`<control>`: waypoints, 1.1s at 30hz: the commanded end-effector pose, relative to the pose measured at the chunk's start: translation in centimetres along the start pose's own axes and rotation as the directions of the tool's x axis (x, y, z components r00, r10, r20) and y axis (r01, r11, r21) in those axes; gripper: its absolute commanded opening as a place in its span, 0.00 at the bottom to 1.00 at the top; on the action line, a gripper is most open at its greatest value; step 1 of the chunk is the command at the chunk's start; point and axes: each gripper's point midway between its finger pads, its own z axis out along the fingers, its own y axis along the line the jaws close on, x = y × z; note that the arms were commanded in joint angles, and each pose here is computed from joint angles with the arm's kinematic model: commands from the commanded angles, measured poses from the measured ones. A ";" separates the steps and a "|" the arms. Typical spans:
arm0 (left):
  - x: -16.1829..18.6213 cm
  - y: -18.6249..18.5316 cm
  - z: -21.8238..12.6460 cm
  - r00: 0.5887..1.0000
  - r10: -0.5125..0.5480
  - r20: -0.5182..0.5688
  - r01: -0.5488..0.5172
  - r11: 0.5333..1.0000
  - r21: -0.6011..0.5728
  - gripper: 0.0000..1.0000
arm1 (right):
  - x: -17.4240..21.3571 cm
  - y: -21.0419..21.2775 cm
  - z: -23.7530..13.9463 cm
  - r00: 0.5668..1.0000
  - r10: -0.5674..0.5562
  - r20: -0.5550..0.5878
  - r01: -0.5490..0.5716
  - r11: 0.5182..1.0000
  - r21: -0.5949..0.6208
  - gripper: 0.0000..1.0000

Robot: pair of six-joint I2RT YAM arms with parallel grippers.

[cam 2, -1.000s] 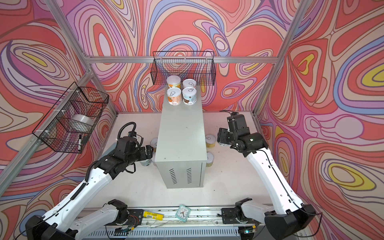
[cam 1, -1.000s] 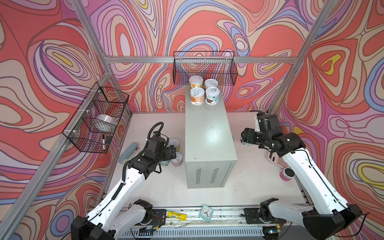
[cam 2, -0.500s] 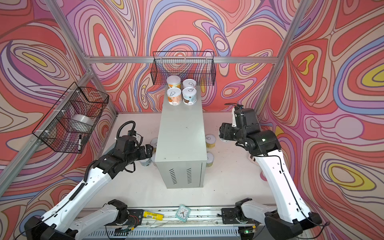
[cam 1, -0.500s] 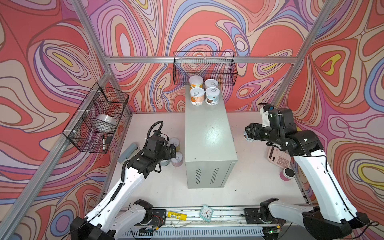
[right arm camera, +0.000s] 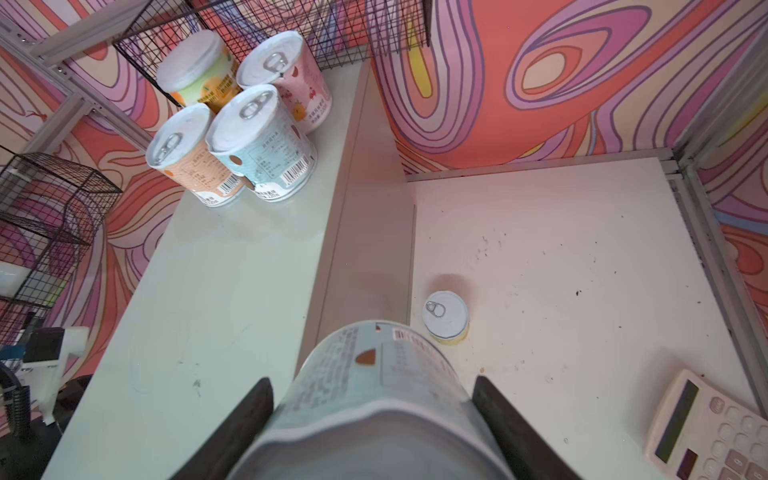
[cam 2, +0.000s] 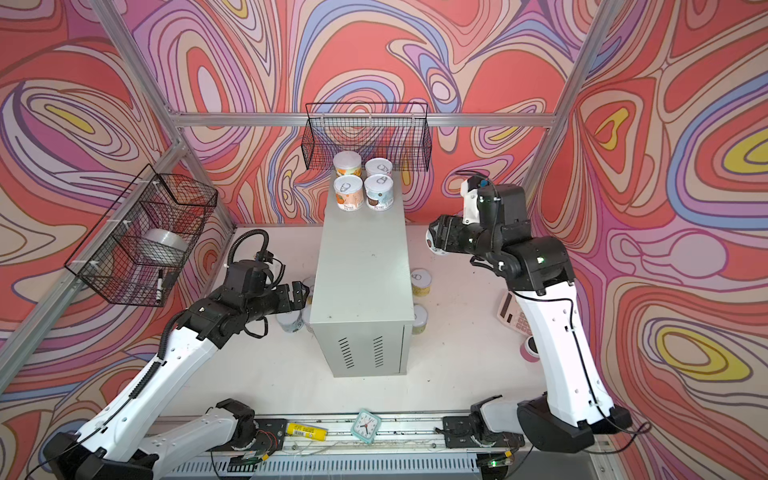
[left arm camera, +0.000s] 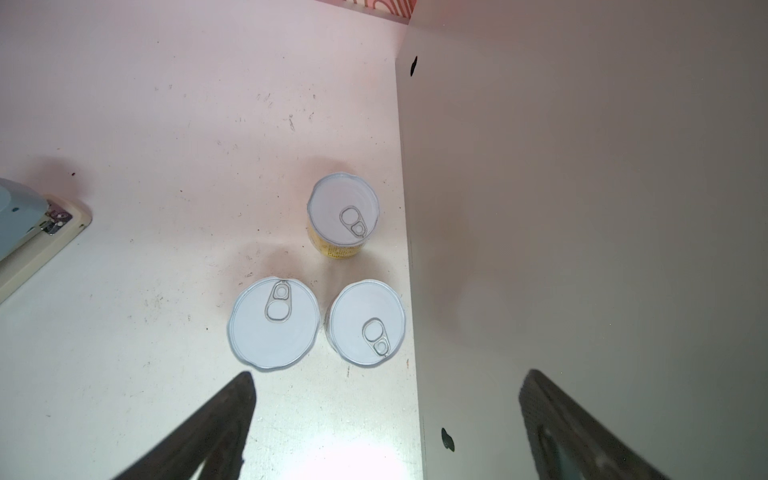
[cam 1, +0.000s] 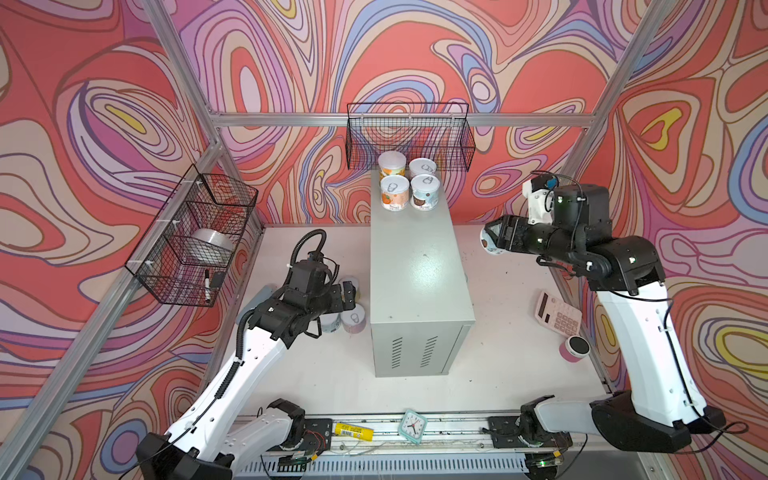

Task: Place and organize the canned foods onto the counter
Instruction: 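Lift the pale blue-labeled can up over the cabinet top with the right gripper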

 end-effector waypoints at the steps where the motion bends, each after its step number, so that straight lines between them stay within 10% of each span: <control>1: 0.4 0.0 -0.4 0.999 0.021 -0.040 -0.021 1.000 -0.012 1.00 | -2.4 2.8 -0.7 0.997 -0.015 0.075 0.022 0.995 -0.101 0.00; 27: 0.3 -0.9 2.3 0.998 0.033 -0.057 -0.032 0.999 0.018 0.99 | 0.7 9.6 8.2 0.976 -0.202 -0.083 0.197 0.979 -0.057 0.00; 33: 0.6 -0.5 2.6 0.997 0.036 -0.061 -0.036 0.999 0.004 0.99 | 1.4 10.0 9.7 0.970 -0.215 -0.114 0.207 0.976 -0.071 0.49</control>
